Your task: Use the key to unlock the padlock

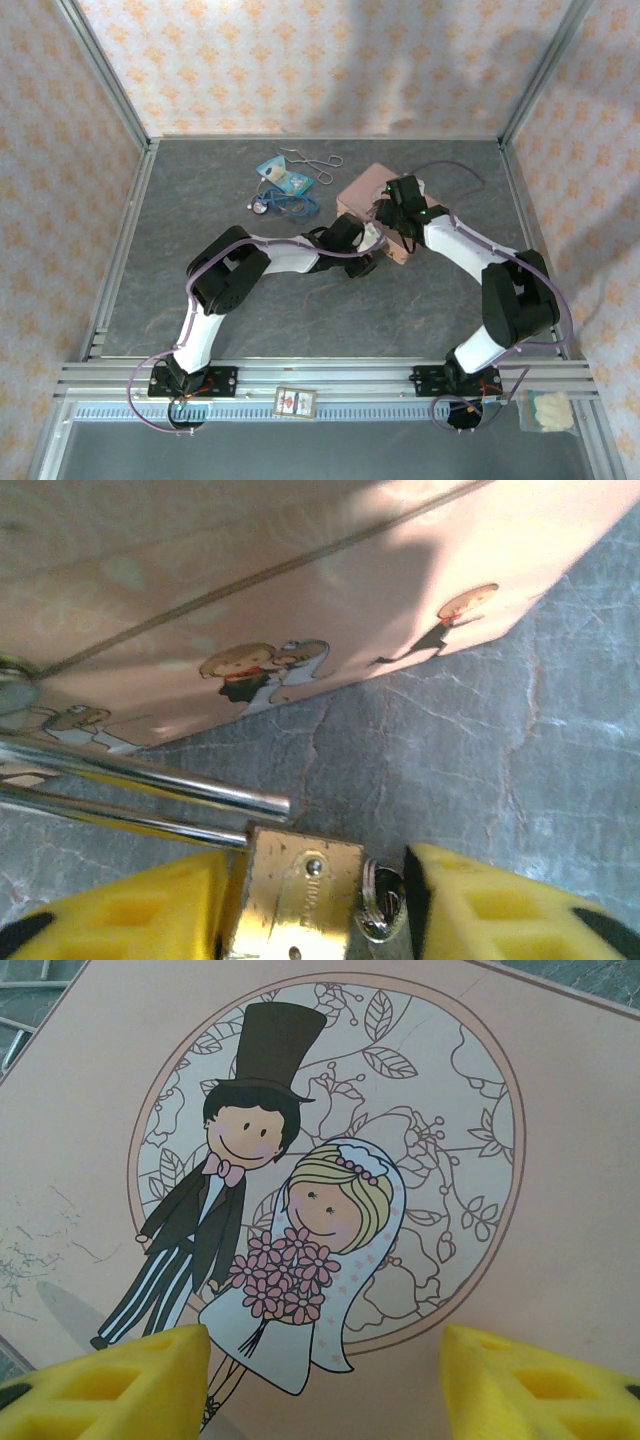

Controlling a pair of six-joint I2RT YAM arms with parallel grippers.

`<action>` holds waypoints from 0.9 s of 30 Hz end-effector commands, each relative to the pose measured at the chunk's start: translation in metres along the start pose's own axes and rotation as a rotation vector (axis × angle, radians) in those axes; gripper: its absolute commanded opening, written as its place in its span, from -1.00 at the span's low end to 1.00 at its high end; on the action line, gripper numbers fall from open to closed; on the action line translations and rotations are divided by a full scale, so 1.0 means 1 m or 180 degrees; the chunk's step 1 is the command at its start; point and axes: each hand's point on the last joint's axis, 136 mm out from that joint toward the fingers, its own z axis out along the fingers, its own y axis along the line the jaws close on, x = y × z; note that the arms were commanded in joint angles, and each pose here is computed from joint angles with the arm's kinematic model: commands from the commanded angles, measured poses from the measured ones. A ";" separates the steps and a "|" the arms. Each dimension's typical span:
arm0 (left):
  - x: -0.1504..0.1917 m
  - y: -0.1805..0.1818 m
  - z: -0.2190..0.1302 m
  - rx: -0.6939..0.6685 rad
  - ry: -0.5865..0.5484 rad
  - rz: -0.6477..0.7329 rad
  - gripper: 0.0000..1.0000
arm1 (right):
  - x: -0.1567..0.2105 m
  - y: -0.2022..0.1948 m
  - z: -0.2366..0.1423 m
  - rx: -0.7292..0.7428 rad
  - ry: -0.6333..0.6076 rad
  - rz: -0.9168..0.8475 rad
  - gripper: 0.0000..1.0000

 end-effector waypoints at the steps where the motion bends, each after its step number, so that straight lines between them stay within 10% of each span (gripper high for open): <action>1: 0.003 -0.004 0.010 0.0042 0.0026 0.0080 -0.30 | -0.003 -0.004 0.001 0.0069 -0.0021 -0.0015 0.23; 12: -0.006 0.014 -0.005 -0.0226 -0.0228 -0.0272 -0.72 | 0.001 -0.011 0.004 0.0156 0.0002 -0.0014 0.23; 27: -0.019 0.043 -0.028 -0.0383 -0.0652 -0.1050 -0.72 | 0.002 -0.009 0.006 0.0108 0.0021 0.0009 0.23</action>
